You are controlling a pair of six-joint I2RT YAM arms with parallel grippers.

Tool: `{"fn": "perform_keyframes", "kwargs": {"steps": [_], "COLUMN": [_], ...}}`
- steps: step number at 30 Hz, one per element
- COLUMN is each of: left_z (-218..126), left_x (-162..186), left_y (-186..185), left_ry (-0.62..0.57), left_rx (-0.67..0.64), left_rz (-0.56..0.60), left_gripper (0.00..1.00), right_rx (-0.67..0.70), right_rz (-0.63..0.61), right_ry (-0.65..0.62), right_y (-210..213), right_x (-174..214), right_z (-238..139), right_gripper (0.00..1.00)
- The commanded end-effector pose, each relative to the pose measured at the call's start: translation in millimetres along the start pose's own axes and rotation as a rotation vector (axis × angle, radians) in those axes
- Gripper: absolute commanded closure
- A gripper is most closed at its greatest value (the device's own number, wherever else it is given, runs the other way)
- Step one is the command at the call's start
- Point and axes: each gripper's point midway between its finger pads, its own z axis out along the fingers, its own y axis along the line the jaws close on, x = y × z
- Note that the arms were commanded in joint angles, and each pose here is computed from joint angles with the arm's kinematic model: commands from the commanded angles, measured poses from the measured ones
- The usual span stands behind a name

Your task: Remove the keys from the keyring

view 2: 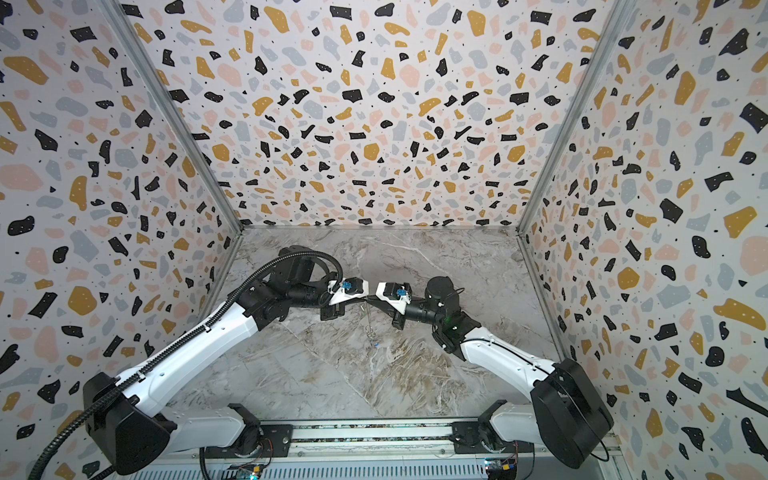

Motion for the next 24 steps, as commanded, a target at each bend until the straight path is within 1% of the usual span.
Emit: {"fn": "perform_keyframes", "kwargs": {"steps": [1,4,7,8,10,12,15,18,24], "left_z": [-6.2,-5.6,-5.1,-5.2,-4.7,-4.4,-3.6,-3.1,-2.6], "left_x": [-24.6,-24.2,-21.9,-21.2,-19.3,-18.1,-17.5,-17.0,-15.6], "left_y": [-1.8,-2.8,-3.6,-3.9,-3.9,-3.8,-3.9,-3.8,-3.8], "left_ry": [-0.084,-0.085,-0.075,-0.072,-0.064,-0.059,-0.058,-0.055,-0.048], "left_rx": [0.011,0.017,0.02,0.021,0.019,0.018,0.021,0.022,0.024], "left_rz": [0.058,0.057,0.055,0.054,0.051,0.051,0.049,0.049,0.046], "left_gripper": [1.0,1.0,1.0,1.0,1.0,1.0,1.0,1.0,1.0], "right_rx": [-0.048,-0.045,-0.022,-0.013,0.008,0.017,0.013,0.001,0.002], "right_rz": [-0.01,-0.01,-0.018,-0.019,-0.028,-0.041,-0.052,-0.056,-0.071], "right_ry": [-0.059,-0.067,-0.079,-0.079,-0.076,-0.072,-0.067,-0.063,-0.067], "right_y": [2.2,1.6,-1.8,-3.5,-6.5,-7.0,-6.3,-4.3,-3.4], "right_x": [-25.3,-26.9,-30.2,-30.8,-30.8,-31.3,-31.7,-30.9,-32.7], "right_z": [2.8,1.8,-1.7,-2.7,-4.9,-6.5,-6.9,-6.7,-8.2], "right_gripper": [0.91,0.94,0.94,0.92,0.85,0.83,0.82,0.83,0.9]}}
